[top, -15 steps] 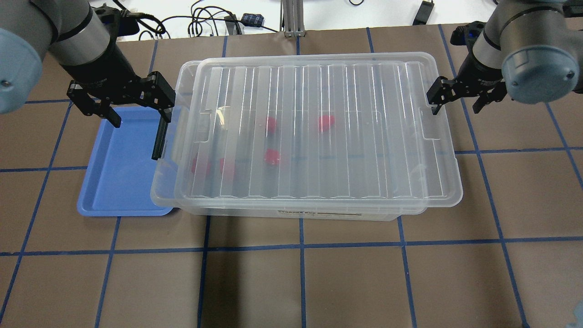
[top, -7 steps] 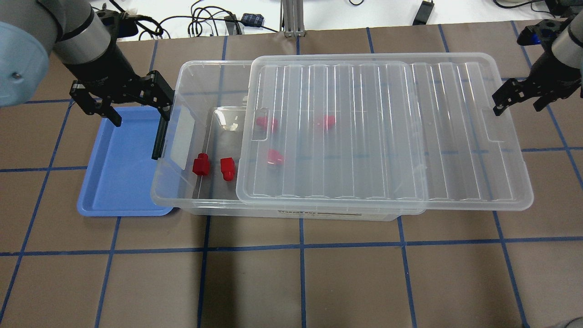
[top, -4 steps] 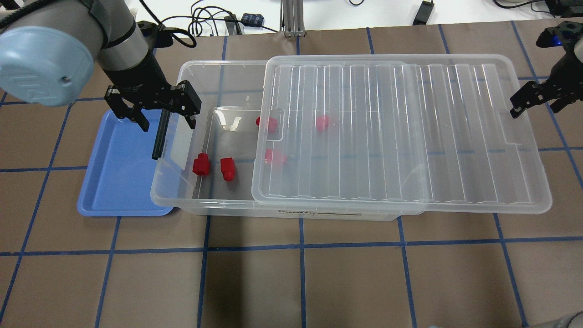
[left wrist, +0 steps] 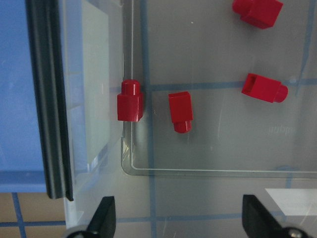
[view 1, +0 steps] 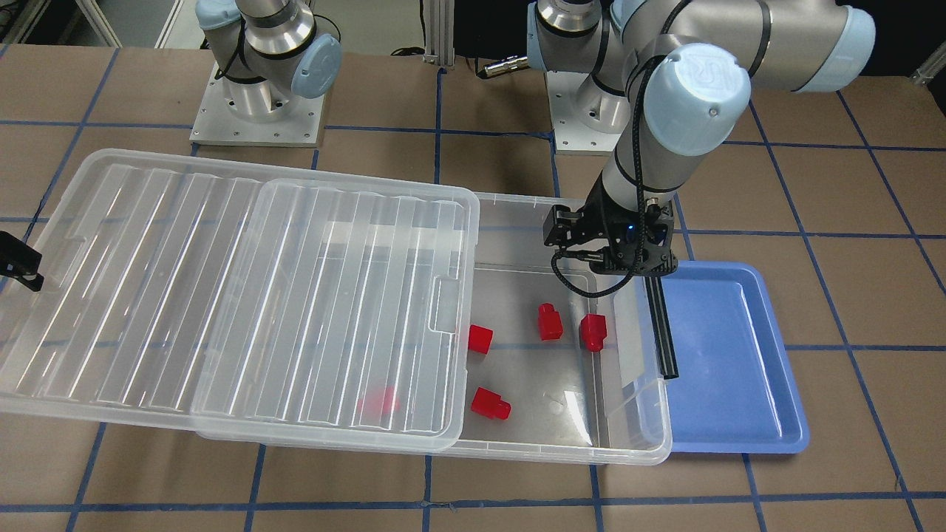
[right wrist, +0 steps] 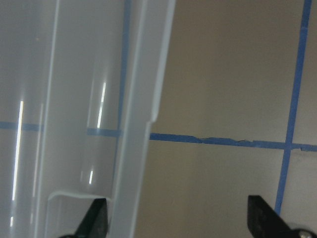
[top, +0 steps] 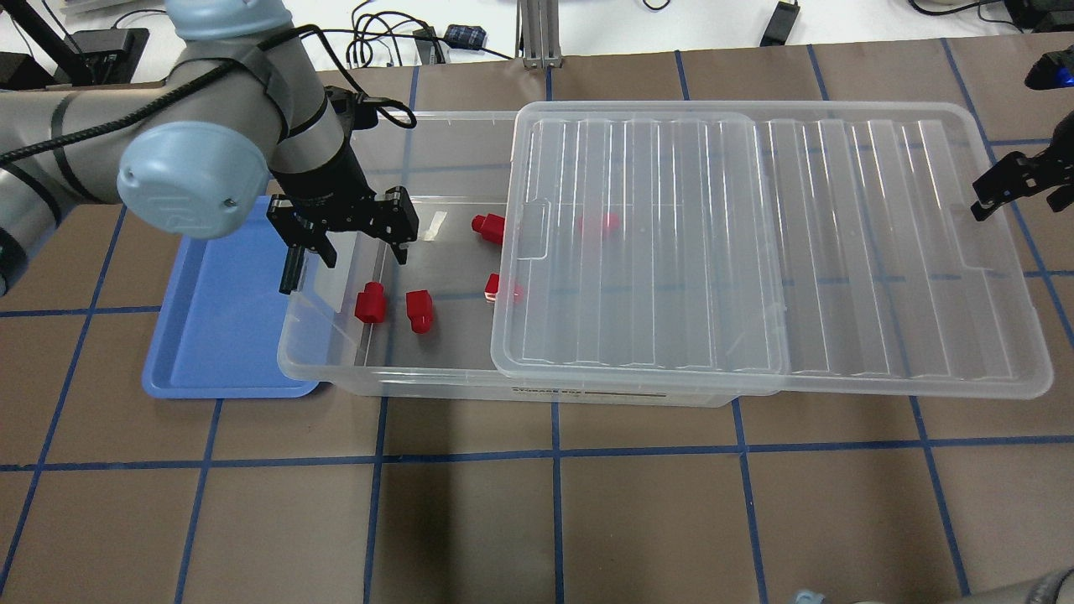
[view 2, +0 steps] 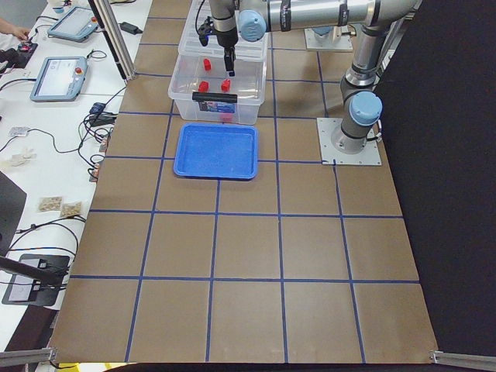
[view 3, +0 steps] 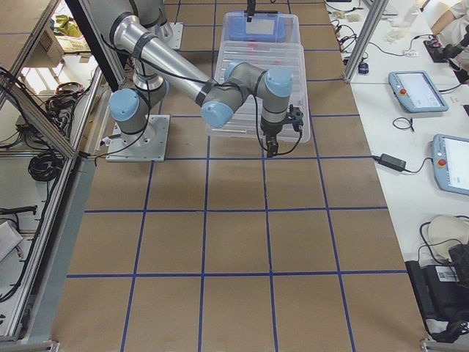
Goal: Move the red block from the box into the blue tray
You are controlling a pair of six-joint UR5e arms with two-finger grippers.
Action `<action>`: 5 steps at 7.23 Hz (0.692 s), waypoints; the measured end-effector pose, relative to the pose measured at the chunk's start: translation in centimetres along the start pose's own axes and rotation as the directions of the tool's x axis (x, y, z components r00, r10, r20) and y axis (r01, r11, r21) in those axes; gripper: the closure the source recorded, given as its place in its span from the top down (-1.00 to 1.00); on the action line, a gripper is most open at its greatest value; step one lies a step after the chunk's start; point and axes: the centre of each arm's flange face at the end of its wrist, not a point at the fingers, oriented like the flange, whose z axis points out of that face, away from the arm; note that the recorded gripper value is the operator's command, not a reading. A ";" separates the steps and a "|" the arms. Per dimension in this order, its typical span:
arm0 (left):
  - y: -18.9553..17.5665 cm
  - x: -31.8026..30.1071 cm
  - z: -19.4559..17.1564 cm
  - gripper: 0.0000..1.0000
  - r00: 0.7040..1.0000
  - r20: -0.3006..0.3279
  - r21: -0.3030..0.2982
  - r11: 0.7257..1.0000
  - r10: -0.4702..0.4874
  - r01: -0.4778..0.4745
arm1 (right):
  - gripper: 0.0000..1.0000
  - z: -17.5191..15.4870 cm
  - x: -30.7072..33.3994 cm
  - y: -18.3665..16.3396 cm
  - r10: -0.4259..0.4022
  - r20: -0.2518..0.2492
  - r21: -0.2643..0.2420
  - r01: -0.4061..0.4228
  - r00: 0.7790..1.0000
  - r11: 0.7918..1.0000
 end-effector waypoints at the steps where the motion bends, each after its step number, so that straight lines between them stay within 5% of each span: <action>1: 0.1 0.1 1.6 0.39 1.000 -0.004 -0.009 1.000 -0.023 0.022 | 1.00 0.0 0.1 0.0 0.002 0.000 0.000 -0.002 1.000 1.000; 5: 0.1 0.0 7.6 0.37 0.999 0.001 -0.034 0.998 -0.044 0.044 | 1.00 -2.6 -0.1 -0.7 0.013 -0.010 0.035 -0.012 1.000 0.999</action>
